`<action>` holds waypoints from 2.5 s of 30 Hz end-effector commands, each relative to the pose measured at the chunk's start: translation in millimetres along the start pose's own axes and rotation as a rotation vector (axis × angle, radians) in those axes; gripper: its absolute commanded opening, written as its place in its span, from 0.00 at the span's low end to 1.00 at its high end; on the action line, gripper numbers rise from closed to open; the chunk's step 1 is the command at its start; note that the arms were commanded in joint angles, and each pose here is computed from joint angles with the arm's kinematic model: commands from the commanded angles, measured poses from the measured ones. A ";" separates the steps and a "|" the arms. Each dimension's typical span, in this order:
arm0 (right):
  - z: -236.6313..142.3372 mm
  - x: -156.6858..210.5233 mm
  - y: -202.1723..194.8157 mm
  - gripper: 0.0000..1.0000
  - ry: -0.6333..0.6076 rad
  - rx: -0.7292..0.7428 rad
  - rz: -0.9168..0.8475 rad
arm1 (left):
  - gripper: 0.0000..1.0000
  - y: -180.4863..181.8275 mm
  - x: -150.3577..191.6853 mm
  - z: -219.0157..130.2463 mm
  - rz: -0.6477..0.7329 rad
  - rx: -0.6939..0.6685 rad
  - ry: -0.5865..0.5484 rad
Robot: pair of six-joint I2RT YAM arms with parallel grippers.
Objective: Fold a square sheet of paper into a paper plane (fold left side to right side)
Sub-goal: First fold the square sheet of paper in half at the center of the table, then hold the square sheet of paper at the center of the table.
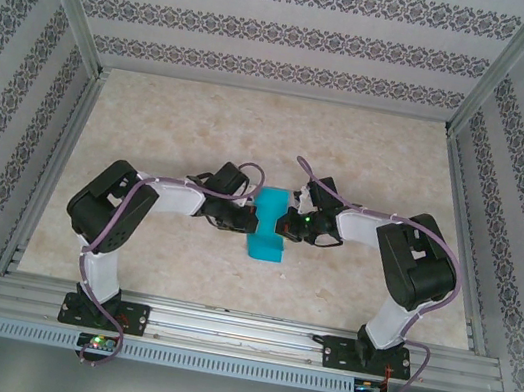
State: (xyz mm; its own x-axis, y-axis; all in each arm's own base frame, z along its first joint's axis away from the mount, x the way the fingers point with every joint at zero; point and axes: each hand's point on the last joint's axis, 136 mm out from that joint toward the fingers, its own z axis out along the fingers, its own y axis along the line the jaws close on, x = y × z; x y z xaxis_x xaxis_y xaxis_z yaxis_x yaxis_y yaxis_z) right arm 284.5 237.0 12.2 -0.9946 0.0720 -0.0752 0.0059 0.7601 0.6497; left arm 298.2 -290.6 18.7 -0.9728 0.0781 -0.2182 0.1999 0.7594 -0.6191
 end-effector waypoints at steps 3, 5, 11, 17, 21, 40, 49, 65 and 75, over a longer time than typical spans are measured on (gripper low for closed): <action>6.4 33.2 -73.8 0.00 0.076 0.274 0.102 | 0.03 36.9 10.6 -1.6 -0.065 -0.080 -0.002; 5.7 34.0 -75.2 0.00 0.077 0.276 0.105 | 0.03 39.9 11.1 -6.2 -0.069 -0.080 -0.009; 5.2 32.1 -70.0 0.00 0.073 0.254 0.094 | 0.02 33.9 4.5 -26.9 -0.034 -0.077 -0.065; 4.4 29.4 -65.0 0.00 0.066 0.237 0.090 | 0.01 -1.1 -9.8 -43.8 0.040 0.027 -0.147; 4.1 29.0 -63.8 0.00 0.064 0.235 0.086 | 0.01 -23.8 -12.9 -37.4 0.092 0.055 -0.132; 4.9 26.6 -53.5 0.00 0.062 0.214 0.068 | 0.01 -1.1 6.6 9.4 0.034 -0.024 0.003; -10.1 2.7 -3.9 0.00 -0.031 0.046 0.000 | 0.01 12.3 16.9 16.1 -0.001 -0.065 0.041; -5.0 -26.0 45.8 0.00 -0.090 -0.105 -0.085 | 0.01 19.3 21.4 19.2 -0.014 -0.099 0.070; 17.5 -33.4 39.0 0.00 -0.067 -0.073 -0.076 | 0.01 19.5 23.1 21.4 -0.007 -0.100 0.081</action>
State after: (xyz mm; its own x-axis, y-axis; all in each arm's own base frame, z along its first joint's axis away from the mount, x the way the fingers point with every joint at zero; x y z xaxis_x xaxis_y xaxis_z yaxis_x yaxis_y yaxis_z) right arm 316.5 269.1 29.4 -0.9830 0.0682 -0.1707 -0.0706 0.7174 0.6931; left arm 302.8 -301.9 18.8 -0.9639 0.0911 -0.2502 0.2306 0.7554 -0.6133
